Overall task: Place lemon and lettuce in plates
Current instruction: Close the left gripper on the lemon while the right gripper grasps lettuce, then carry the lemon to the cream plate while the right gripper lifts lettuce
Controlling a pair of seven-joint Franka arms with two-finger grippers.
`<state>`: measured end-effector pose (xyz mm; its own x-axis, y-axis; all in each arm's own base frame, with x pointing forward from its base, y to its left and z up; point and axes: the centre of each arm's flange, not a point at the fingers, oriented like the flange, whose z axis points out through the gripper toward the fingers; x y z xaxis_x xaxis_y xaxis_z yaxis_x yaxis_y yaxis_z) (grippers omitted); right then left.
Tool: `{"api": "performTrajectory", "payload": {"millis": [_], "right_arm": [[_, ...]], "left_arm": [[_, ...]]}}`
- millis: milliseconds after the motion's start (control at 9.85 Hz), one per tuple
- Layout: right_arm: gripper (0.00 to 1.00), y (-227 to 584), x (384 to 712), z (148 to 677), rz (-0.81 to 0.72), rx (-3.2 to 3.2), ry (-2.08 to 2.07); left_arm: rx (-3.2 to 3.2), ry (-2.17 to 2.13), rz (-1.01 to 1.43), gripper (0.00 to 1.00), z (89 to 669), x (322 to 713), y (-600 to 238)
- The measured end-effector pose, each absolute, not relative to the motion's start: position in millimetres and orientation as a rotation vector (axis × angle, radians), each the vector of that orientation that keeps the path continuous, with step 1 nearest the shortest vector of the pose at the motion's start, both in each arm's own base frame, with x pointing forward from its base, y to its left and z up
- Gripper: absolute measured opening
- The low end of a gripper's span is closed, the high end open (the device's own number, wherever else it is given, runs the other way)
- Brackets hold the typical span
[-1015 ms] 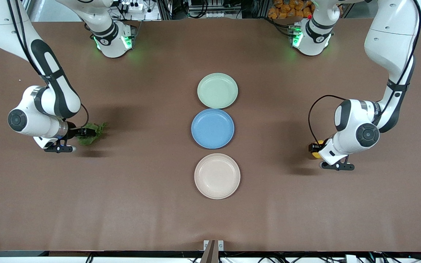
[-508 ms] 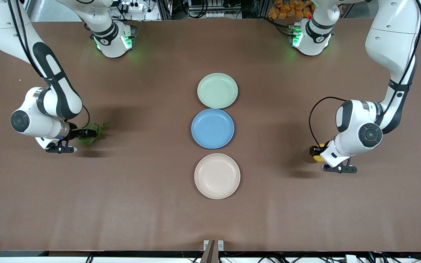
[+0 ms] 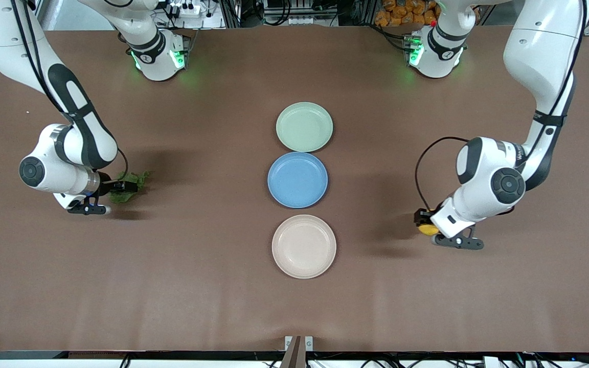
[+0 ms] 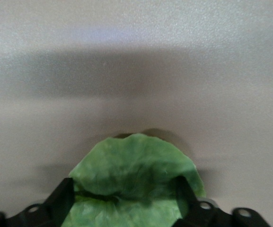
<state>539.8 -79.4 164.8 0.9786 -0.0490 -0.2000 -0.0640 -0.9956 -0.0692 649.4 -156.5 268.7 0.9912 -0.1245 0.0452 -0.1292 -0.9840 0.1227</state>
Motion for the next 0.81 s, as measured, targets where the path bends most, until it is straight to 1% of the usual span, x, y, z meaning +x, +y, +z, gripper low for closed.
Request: {"api": "performTrajectory", "payload": {"millis": [102,406,508,609,812], "right_arm": [[0.69,-84.2,540.2,166.3,0.3,-3.052,0.093],[0.27,-84.5,541.8,170.8,0.288,-3.044,0.043],[0.11,-84.3,542.3,172.8,0.285,-3.044,0.035],[0.03,-84.9,542.1,172.7,0.285,-3.042,0.015],[0.04,-84.9,542.5,173.2,0.289,-3.038,-0.023]], "left_arm": [[2.972,-0.154,0.064,0.7,276.9,650.0,-171.4],[2.885,-0.025,0.056,0.7,292.0,649.5,-205.1],[2.855,0.016,0.045,0.7,294.5,648.6,-218.5],[2.833,0.041,0.032,0.7,294.0,647.7,-231.0],[2.789,0.063,0.032,0.7,295.3,652.0,-259.5]]}}
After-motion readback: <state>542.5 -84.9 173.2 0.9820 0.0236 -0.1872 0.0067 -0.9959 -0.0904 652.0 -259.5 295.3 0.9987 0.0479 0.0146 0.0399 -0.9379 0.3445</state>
